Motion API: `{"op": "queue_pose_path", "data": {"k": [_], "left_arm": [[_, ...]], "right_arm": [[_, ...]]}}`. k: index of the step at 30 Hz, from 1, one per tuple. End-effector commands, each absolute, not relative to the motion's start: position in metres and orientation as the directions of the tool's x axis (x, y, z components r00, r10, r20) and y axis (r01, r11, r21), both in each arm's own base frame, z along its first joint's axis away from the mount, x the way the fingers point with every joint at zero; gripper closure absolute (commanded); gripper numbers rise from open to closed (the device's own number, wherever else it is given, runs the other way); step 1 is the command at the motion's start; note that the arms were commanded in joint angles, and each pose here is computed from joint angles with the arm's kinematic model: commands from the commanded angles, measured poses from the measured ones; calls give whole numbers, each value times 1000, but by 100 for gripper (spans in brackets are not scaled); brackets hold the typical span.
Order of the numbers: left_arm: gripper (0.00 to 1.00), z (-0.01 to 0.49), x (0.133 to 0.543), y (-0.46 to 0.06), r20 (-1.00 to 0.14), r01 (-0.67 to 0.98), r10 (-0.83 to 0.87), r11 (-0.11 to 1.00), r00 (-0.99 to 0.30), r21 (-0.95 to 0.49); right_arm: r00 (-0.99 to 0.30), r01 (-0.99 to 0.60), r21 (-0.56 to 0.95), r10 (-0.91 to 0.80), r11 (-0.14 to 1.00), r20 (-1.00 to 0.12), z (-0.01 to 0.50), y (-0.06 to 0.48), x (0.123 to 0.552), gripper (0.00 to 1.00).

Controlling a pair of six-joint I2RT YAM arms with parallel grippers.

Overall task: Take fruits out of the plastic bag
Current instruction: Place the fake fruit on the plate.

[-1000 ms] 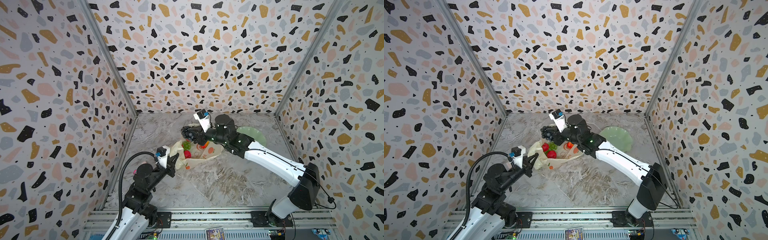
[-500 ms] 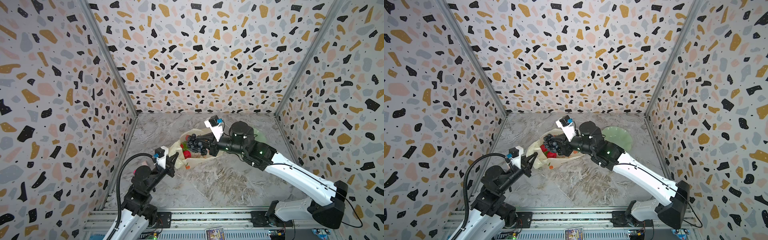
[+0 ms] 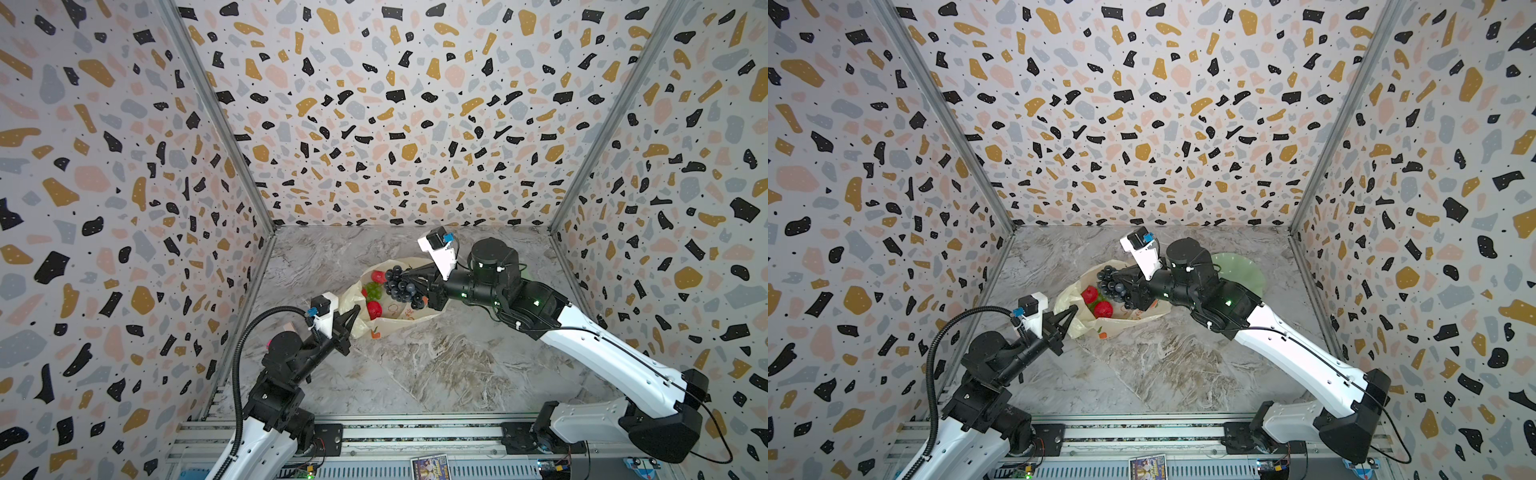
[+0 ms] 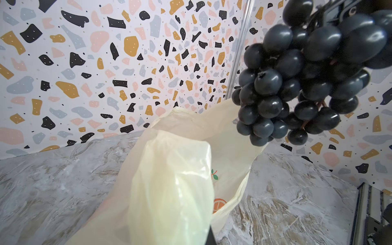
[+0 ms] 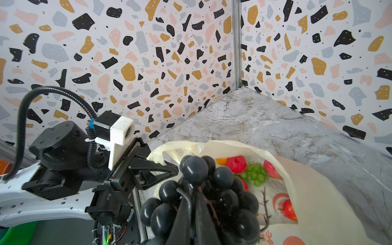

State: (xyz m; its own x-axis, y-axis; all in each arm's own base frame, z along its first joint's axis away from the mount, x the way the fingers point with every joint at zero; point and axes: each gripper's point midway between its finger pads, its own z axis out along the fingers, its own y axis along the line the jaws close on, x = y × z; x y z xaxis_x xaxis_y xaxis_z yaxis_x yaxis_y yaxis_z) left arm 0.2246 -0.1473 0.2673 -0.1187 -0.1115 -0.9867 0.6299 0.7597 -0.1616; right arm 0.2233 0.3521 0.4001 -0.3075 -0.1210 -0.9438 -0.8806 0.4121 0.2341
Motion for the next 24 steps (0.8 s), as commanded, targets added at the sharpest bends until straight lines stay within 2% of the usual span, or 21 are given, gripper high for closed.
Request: {"op": "queue_pose_path", "data": {"k": [1,5,11,24], "left_arm": [[100,285,220,-151,-986,661,-152,735,-62,-155],[100,298,220,-153,-987,675,-158,725,-33,-139],[100,319,228,-164,-985,712,-174,692,9,-116],[100,294,252,-178,-994,723,-105,685,-23,-89]], "right_arm": [[-272,-897,230,-62,377,-960,436,346,224,100],[-256,-888,217,-43,405,-966,450,335,237,100],[-228,-822,177,-28,541,-973,463,293,275,100],[-245,-586,152,5,796,-970,443,176,355,100]]}}
